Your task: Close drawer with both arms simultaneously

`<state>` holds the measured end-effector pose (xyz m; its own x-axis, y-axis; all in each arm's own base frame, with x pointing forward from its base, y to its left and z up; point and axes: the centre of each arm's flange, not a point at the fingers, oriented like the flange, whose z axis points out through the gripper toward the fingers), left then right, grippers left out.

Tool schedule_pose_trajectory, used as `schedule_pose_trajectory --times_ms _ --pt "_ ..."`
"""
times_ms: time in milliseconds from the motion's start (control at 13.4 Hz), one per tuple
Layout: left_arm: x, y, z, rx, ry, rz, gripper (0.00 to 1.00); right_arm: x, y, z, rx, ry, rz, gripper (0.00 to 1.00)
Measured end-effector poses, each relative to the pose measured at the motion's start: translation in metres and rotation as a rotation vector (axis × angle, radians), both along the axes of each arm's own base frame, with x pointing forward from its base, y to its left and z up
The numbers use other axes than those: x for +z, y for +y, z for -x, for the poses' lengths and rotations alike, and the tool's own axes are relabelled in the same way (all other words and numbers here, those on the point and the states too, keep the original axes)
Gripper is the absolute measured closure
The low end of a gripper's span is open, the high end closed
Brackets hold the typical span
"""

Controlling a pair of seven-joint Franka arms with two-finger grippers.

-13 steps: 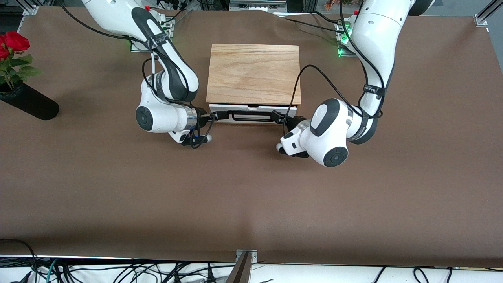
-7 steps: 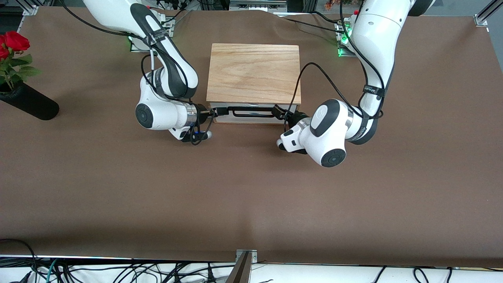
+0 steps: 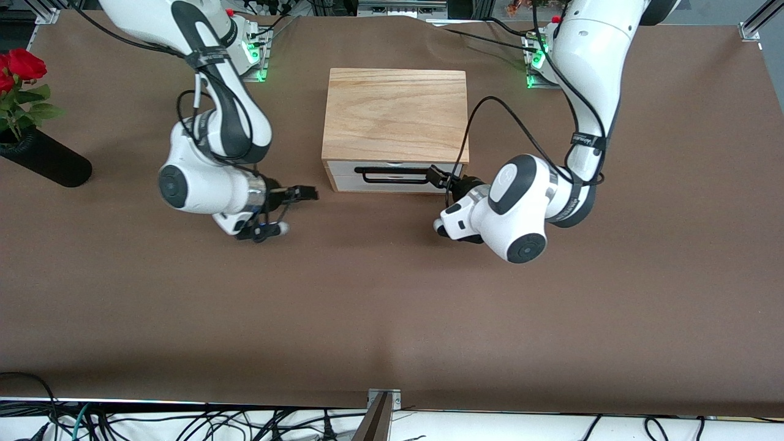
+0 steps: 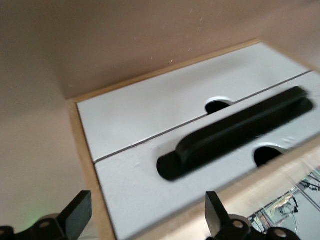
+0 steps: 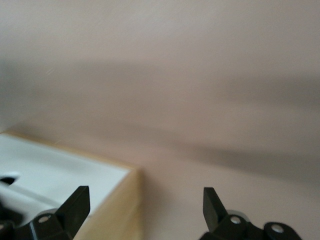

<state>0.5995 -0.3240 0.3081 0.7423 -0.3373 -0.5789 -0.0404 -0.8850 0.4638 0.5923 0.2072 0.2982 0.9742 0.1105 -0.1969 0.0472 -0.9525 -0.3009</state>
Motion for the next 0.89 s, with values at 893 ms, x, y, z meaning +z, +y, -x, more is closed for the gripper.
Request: schedule_pose_trajectory --times_ms 893 --pt "0.144 0.216 -0.072 0.183 -0.342 -0.333 0.0 0.25 -0.128 -0.004 -0.079 -0.112 0.212 0.0"
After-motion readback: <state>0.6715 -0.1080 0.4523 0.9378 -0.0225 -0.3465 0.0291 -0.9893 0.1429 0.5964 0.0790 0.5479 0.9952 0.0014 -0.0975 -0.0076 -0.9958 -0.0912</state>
